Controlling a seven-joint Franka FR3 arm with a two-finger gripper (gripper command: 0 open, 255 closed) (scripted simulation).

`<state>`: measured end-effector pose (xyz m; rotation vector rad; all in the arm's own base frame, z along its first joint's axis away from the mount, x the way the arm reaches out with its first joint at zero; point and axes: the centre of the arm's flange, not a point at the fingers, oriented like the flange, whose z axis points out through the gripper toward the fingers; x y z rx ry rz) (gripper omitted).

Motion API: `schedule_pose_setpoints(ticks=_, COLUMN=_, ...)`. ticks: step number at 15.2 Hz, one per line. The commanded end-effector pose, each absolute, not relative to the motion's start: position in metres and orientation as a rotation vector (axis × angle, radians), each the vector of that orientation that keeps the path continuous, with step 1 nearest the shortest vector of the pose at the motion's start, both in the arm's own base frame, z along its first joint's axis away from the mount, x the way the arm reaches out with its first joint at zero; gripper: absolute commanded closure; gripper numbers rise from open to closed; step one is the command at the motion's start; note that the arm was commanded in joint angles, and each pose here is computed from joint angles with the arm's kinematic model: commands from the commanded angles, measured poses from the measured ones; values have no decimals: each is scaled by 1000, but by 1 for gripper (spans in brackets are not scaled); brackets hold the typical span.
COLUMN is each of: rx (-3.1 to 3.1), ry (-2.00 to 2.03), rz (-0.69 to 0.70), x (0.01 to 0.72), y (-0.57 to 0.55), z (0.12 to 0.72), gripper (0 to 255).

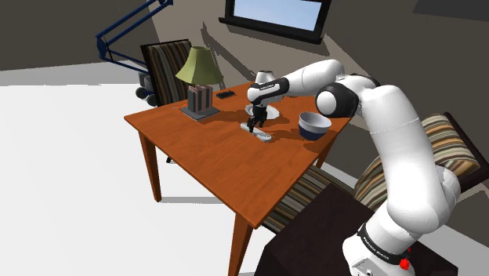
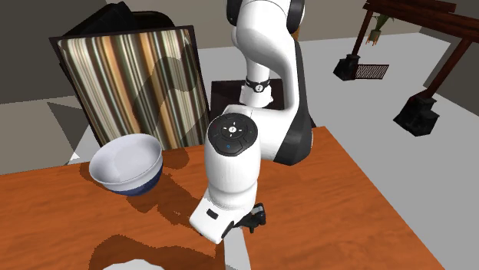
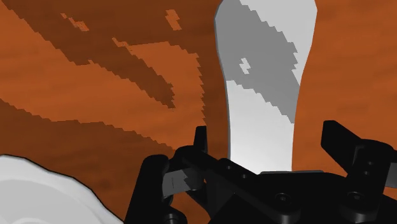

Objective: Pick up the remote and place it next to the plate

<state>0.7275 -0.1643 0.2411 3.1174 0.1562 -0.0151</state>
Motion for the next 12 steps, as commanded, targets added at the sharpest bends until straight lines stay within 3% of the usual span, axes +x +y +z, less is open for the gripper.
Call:
schedule_pose_setpoints(ticks=1, rx=3117, ry=156, rz=-15, x=728, y=-164, z=254, gripper=0)
schedule_pose_setpoints(ticks=4, rx=3117, ry=156, rz=-15, x=728, y=-163, z=291, gripper=0)
schedule_pose_setpoints(ticks=12, rx=3117, ry=156, rz=-15, x=728, y=-163, z=291, gripper=0)
